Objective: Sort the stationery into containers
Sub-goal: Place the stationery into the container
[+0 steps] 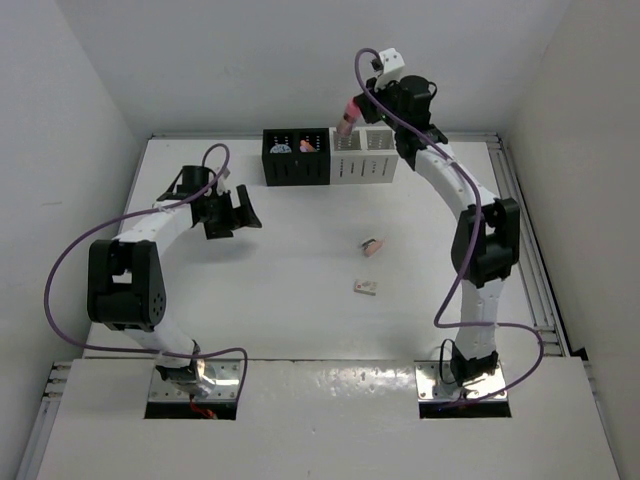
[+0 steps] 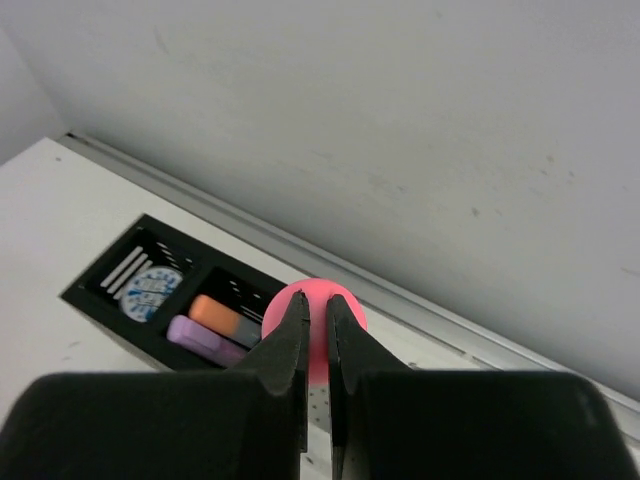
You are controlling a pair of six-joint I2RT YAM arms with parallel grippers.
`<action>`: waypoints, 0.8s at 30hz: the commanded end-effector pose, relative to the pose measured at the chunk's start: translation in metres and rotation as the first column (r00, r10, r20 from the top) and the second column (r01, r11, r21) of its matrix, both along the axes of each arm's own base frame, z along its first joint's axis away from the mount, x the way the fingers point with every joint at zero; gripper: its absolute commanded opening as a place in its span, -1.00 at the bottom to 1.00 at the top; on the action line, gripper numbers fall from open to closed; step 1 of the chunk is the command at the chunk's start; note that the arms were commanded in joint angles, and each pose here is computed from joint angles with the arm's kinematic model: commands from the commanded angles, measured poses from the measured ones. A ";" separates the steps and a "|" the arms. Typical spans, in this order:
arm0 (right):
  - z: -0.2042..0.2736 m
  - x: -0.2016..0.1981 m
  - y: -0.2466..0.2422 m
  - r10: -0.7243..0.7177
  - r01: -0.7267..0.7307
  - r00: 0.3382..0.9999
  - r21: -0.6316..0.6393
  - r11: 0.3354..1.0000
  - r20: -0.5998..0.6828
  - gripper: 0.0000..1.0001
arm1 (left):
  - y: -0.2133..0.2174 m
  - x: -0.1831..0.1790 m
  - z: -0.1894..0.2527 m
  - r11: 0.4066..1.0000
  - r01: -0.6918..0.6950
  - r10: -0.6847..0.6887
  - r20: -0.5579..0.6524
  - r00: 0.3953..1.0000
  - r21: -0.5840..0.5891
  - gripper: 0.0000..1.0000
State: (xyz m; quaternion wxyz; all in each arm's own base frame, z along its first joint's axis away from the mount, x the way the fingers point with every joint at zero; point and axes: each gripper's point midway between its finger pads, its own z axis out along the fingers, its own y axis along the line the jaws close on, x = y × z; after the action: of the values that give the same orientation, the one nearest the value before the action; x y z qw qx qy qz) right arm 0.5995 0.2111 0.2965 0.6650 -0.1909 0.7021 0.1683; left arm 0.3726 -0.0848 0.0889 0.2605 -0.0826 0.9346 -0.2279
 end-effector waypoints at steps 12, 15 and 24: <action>-0.023 0.024 -0.011 0.006 -0.006 1.000 0.008 1.000 0.014 -1.00 | 0.001 0.014 0.005 0.997 0.006 -0.009 0.034 0.999 0.081 1.00; -0.035 0.023 -0.005 0.041 -0.040 0.999 0.008 0.999 -0.020 -0.86 | 0.002 0.014 0.000 0.996 0.001 -0.003 0.021 1.000 0.089 1.00; -0.026 0.008 0.003 0.057 -0.058 0.997 -0.022 0.998 -0.059 0.22 | 0.000 0.016 0.004 0.995 0.010 -0.013 0.030 0.999 0.097 1.00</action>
State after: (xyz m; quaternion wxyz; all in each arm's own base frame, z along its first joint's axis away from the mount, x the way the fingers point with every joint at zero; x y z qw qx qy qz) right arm 0.6153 0.2056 0.2010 0.5924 -0.2025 0.7596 0.1764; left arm 0.3772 -0.0801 0.0772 0.2546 -0.0760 0.9462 -0.1846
